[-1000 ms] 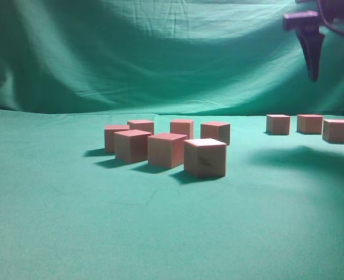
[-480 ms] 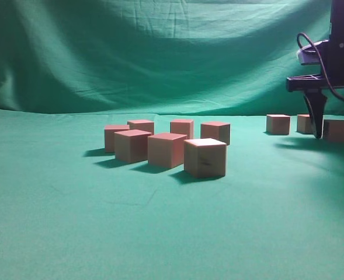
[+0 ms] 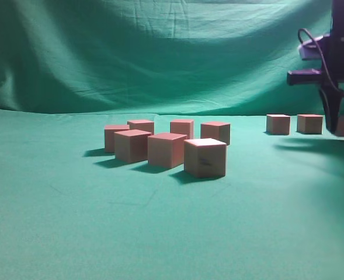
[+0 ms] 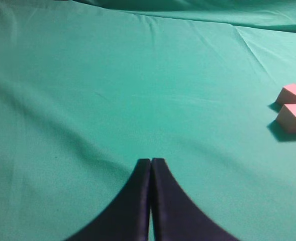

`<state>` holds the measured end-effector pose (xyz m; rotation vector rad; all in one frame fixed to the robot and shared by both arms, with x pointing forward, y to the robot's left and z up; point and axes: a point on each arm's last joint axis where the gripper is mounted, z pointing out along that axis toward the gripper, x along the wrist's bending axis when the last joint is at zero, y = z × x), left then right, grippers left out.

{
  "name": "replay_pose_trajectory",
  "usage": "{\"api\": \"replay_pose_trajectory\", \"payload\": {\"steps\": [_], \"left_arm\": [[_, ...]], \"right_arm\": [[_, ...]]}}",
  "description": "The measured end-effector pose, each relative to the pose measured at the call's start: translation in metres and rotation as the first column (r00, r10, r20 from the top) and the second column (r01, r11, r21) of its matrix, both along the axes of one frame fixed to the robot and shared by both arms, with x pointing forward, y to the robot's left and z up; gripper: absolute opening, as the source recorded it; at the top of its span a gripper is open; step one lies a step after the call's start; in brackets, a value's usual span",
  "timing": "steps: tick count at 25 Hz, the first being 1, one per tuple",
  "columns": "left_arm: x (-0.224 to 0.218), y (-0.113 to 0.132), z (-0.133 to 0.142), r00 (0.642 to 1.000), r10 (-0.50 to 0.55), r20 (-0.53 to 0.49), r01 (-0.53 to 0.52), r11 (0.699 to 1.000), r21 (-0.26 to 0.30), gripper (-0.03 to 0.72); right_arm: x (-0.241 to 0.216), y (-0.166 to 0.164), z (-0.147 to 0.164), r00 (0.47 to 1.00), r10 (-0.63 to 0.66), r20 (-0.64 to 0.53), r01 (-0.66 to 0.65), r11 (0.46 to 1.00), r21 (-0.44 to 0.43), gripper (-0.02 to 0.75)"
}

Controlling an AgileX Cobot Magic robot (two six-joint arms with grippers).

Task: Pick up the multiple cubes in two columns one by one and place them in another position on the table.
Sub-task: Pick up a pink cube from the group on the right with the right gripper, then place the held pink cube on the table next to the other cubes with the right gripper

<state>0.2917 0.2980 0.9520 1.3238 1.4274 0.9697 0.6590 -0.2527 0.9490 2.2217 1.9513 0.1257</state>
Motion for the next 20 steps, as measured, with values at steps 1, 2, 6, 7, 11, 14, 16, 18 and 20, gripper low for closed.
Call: {"api": "replay_pose_trajectory", "payload": {"steps": [1,2,6,7,11,14,16,18,20], "left_arm": [[0.0,0.0,0.0,1.0,0.0,0.0,0.0,1.0,0.0,0.0],[0.0,0.0,0.0,1.0,0.0,0.0,0.0,1.0,0.0,0.0],[0.0,0.0,0.0,1.0,0.0,0.0,0.0,1.0,0.0,0.0],[0.0,0.0,0.0,1.0,0.0,0.0,0.0,1.0,0.0,0.0],[0.0,0.0,0.0,1.0,0.0,0.0,0.0,1.0,0.0,0.0],[0.0,0.0,0.0,1.0,0.0,0.0,0.0,1.0,0.0,0.0],[0.0,0.0,0.0,1.0,0.0,0.0,0.0,1.0,0.0,0.0],[0.0,0.0,0.0,1.0,0.0,0.0,0.0,1.0,0.0,0.0],[0.0,0.0,0.0,1.0,0.0,0.0,0.0,1.0,0.0,0.0]], "right_arm": [[-0.002,0.002,0.007,1.0,0.011,0.005,-0.011,1.0,-0.001,0.257],[-0.005,0.004,0.019,0.999,0.028,0.024,-0.028,1.0,-0.002,0.257],[-0.031,0.024,0.086,0.986,0.111,0.127,-0.112,0.994,0.002,0.257],[-0.041,0.031,0.104,0.979,0.134,0.155,-0.138,0.99,0.011,0.257],[-0.081,0.059,0.154,0.95,0.218,0.222,-0.232,0.972,0.04,0.257],[-0.113,0.08,0.163,0.927,0.302,0.224,-0.319,0.947,0.042,0.257],[-0.137,0.093,0.156,0.908,0.365,0.204,-0.381,0.923,0.044,0.257],[-0.163,0.104,0.148,0.884,0.427,0.191,-0.444,0.895,0.054,0.257],[-0.187,0.111,0.136,0.865,0.475,0.163,-0.491,0.868,0.076,0.257]]}}
